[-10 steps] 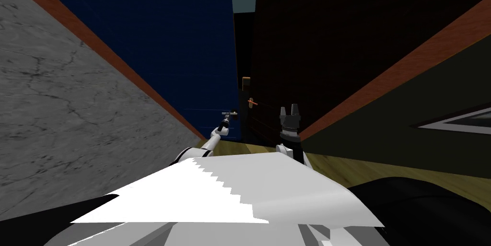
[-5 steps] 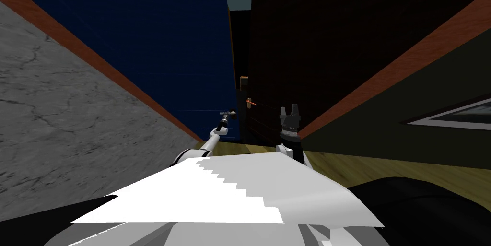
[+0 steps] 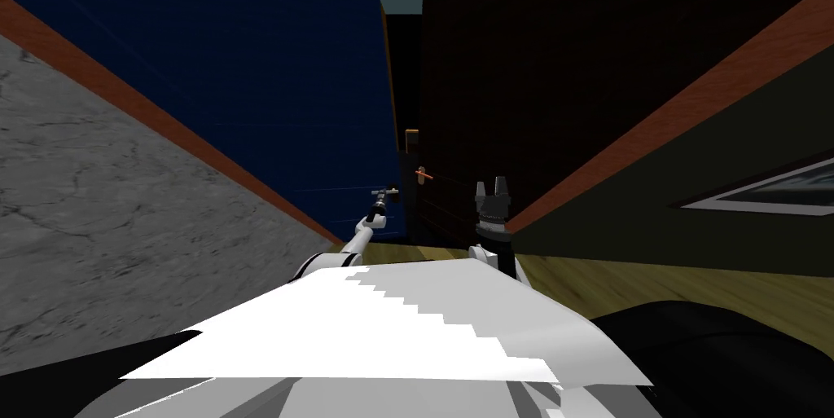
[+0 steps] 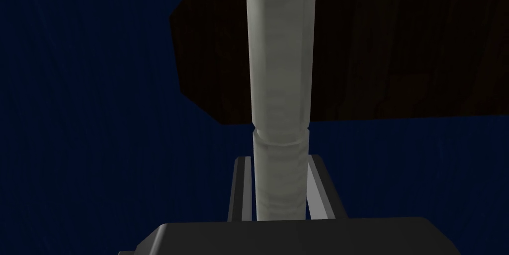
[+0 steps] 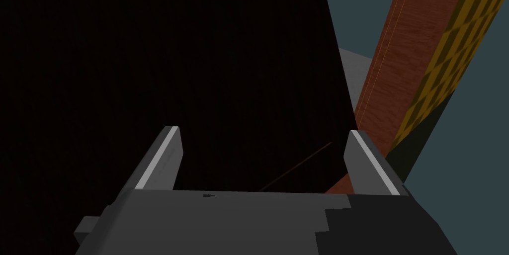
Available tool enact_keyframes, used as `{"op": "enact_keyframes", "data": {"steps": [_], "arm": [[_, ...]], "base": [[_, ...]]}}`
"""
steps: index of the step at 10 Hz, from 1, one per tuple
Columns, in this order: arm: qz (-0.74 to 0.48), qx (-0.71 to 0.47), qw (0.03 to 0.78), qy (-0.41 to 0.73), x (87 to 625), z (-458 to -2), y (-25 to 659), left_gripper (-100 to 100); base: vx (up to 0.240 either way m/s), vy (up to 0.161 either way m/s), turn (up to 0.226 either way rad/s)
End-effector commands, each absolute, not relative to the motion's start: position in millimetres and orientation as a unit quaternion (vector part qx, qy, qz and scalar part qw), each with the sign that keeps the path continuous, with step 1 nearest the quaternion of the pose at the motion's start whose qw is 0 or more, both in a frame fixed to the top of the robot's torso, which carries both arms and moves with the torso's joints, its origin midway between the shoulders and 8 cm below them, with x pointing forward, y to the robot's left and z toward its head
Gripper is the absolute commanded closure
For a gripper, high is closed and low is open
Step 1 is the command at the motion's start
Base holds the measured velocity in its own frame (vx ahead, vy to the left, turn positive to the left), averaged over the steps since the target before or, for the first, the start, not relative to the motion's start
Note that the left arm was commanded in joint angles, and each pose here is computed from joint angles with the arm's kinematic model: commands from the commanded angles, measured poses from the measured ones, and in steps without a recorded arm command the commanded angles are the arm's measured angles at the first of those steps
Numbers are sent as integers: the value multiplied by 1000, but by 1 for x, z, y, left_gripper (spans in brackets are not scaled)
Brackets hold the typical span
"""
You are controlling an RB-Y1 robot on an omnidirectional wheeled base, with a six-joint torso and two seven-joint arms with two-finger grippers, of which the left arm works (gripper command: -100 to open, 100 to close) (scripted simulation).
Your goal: Push the door open
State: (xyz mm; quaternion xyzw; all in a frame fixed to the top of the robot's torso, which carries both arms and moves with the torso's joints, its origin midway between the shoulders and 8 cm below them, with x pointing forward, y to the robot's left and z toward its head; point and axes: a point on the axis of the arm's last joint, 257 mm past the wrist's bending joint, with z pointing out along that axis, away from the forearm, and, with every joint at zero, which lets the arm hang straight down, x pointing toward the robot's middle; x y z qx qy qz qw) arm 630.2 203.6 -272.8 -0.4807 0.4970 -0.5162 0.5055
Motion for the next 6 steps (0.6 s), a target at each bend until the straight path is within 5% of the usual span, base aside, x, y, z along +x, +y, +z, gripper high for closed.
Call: {"op": "enact_keyframes", "data": {"steps": [1, 6], "arm": [[-517, -474, 525, 482, 635, -254, 223, 100], [-501, -487, 546, 462, 636, -248, 253, 100]], "base": [[35, -2, -69], [43, -1, -70]]}}
